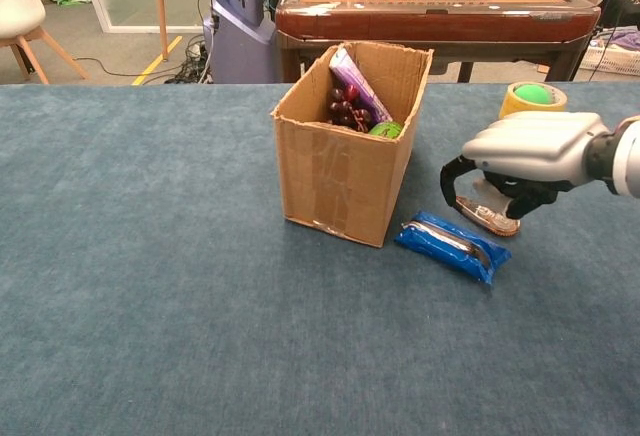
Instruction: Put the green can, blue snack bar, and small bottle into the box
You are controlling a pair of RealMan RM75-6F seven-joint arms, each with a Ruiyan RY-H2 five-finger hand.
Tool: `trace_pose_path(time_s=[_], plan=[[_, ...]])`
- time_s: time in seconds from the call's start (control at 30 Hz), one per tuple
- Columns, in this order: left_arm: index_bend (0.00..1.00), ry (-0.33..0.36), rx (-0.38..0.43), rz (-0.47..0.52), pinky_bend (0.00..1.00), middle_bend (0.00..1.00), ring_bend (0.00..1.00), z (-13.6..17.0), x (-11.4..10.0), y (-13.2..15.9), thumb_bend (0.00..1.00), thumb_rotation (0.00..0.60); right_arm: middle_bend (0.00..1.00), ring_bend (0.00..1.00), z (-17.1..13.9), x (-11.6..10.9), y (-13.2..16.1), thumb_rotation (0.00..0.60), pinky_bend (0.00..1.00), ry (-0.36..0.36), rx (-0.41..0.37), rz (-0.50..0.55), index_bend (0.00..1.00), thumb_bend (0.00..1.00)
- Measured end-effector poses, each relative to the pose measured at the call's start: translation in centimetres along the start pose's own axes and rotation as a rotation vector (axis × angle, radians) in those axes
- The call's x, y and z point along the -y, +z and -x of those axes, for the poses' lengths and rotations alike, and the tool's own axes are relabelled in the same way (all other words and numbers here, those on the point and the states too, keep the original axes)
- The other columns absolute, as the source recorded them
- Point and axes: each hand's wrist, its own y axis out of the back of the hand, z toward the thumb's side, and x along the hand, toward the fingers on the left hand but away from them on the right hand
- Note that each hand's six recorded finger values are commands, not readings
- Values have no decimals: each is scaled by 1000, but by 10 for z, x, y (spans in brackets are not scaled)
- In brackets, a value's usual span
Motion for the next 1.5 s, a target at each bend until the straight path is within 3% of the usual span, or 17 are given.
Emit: trace_pose_path(time_s=[0.37, 1.5], plan=[[291, 8, -16, 4, 448, 318, 273, 1, -5, -4, 311, 600, 1000, 1000, 15, 9, 7, 600, 1000, 8, 0, 0, 216, 1000], [292, 9, -60, 2, 450, 317, 273, 3, -11, -12, 311, 600, 1000, 1000, 21, 17, 15, 600, 1000, 69, -50, 101, 212, 1000]])
